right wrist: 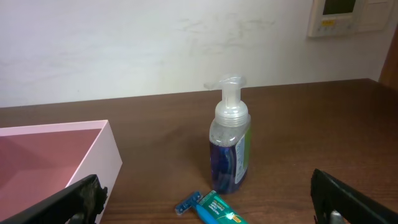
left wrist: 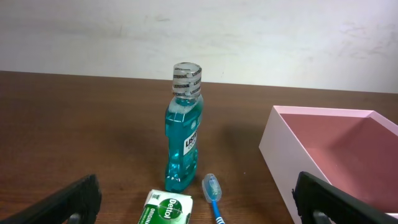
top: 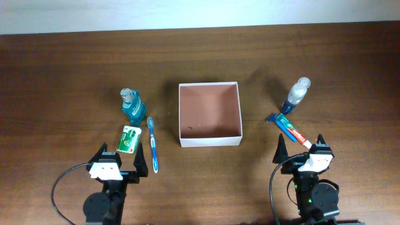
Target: Pack container
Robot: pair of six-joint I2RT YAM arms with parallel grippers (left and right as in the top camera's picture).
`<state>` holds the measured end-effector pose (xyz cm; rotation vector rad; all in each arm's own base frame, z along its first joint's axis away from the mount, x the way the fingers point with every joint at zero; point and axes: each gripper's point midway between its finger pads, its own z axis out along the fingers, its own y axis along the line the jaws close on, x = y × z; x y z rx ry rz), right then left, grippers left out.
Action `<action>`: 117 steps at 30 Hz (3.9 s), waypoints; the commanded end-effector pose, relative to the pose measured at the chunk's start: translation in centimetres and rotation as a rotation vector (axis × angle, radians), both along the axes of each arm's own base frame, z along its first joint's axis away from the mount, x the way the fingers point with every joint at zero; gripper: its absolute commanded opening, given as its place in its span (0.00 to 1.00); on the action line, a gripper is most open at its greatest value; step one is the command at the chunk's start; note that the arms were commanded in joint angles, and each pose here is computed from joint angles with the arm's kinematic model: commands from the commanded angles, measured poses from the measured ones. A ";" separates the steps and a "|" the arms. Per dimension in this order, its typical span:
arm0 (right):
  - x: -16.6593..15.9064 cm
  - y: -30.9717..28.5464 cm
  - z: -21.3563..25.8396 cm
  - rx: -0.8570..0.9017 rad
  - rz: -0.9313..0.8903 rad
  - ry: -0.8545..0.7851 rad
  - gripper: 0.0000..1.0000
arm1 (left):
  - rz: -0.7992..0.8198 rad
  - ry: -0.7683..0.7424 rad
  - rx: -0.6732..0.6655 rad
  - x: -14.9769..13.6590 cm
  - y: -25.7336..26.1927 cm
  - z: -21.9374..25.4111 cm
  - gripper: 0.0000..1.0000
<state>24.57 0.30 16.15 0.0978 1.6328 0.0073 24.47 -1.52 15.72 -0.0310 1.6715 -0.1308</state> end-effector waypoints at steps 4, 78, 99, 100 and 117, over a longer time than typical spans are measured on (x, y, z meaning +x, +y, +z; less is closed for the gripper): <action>0.0 -0.5 -0.4 0.005 -0.026 0.005 0.98 | -0.004 -0.005 -0.010 0.0 0.0 -0.1 0.99; 17.2 -6.6 2.0 0.396 -0.393 1.140 0.59 | -0.004 -0.005 -0.010 0.0 0.0 -0.1 0.99; 18.5 -4.0 -1.4 0.434 -0.320 1.218 0.59 | -0.004 -0.005 -0.010 0.0 0.0 -0.1 0.99; 18.5 -4.0 -1.8 0.434 -0.323 1.226 0.59 | -0.004 -0.005 -0.010 0.0 0.0 -0.1 0.99; 18.6 -4.0 -2.6 0.431 -0.327 1.246 0.27 | -0.004 -0.004 -0.010 0.0 0.0 -0.1 0.99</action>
